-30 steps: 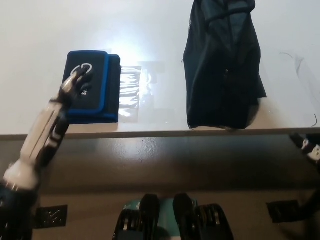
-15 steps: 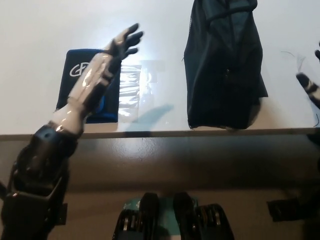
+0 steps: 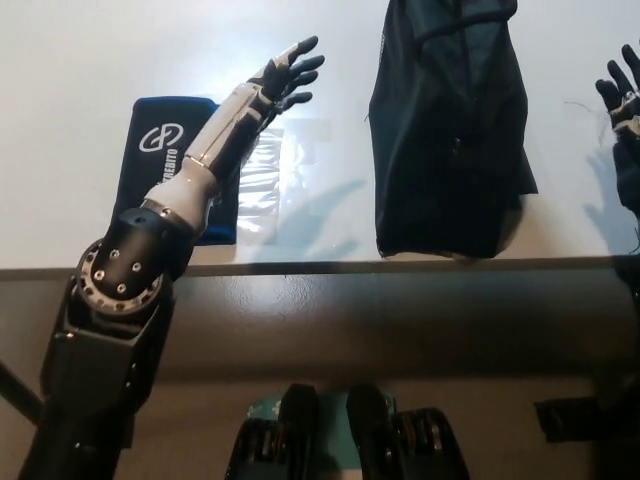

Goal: Use both hands to pick up the lunch bag on the right hand side and smoothly move it near the note book on the left hand side

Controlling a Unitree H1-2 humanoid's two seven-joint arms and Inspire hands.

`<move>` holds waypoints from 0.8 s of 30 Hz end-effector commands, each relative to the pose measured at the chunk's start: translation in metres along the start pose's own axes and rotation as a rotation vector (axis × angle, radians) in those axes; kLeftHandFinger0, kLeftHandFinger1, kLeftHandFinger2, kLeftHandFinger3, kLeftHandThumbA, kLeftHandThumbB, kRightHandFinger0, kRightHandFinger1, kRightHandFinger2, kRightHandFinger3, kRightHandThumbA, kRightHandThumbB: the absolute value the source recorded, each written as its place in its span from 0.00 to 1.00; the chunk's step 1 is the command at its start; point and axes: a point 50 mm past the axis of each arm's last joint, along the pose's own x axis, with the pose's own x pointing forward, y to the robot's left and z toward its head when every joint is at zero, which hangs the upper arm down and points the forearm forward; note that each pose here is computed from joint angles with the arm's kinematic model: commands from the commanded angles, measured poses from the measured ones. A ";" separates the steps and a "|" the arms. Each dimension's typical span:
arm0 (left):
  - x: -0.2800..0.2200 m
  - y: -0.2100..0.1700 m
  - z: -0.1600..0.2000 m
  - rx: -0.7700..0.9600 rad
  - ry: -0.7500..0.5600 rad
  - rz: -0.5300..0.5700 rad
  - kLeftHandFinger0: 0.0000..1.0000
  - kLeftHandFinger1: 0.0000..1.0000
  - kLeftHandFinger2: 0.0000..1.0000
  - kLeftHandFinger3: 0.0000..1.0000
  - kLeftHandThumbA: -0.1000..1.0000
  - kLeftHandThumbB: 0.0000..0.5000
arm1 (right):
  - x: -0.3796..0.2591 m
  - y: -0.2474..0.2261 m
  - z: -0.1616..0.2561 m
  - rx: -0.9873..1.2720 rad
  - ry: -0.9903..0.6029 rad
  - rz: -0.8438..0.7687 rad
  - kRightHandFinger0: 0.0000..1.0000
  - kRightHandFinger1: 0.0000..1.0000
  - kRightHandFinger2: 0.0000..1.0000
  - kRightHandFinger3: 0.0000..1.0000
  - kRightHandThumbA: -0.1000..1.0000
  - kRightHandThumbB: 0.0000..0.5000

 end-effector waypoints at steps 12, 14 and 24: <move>0.076 -0.017 0.017 -0.203 0.076 -0.072 1.00 1.00 1.00 1.00 1.00 0.74 | 0.060 0.032 -0.005 0.486 0.062 0.073 1.00 1.00 1.00 1.00 1.00 0.57; 0.085 -0.021 0.013 -0.201 0.093 -0.071 1.00 1.00 1.00 1.00 1.00 0.75 | 0.061 0.037 -0.010 0.478 0.071 0.079 1.00 1.00 1.00 1.00 1.00 0.54; 0.123 -0.031 -0.009 -0.247 0.170 -0.059 1.00 1.00 1.00 1.00 1.00 0.72 | 0.060 0.064 -0.027 0.443 0.082 0.118 1.00 1.00 1.00 1.00 1.00 0.59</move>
